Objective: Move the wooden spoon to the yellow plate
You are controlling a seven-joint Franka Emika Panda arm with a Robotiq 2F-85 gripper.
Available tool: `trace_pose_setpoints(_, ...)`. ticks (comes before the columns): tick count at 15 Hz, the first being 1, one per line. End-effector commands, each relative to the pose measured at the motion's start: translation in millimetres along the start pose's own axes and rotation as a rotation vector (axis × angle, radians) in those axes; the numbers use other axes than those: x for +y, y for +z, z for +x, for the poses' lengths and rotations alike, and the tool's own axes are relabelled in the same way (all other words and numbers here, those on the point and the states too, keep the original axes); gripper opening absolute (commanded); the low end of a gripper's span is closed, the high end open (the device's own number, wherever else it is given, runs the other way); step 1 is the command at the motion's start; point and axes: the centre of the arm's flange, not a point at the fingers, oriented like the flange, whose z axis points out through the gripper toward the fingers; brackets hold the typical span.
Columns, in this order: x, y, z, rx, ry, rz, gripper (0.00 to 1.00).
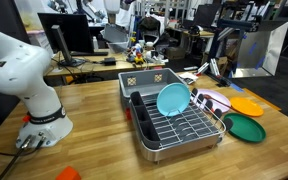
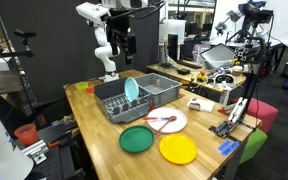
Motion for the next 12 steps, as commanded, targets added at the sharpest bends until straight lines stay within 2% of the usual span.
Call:
trace_pose_setpoints(1,0,0,0,0.000,0.000,0.000,1.00)
trace_pose_setpoints(4,-3,20,8,0.020,-0.004,-0.095,1.00)
trace_pose_setpoints(9,-9,82,26,0.029,-0.106,-0.269,1.00)
trace_pose_setpoints(12,-10,117,35,0.012,-0.117,-0.306,1.00)
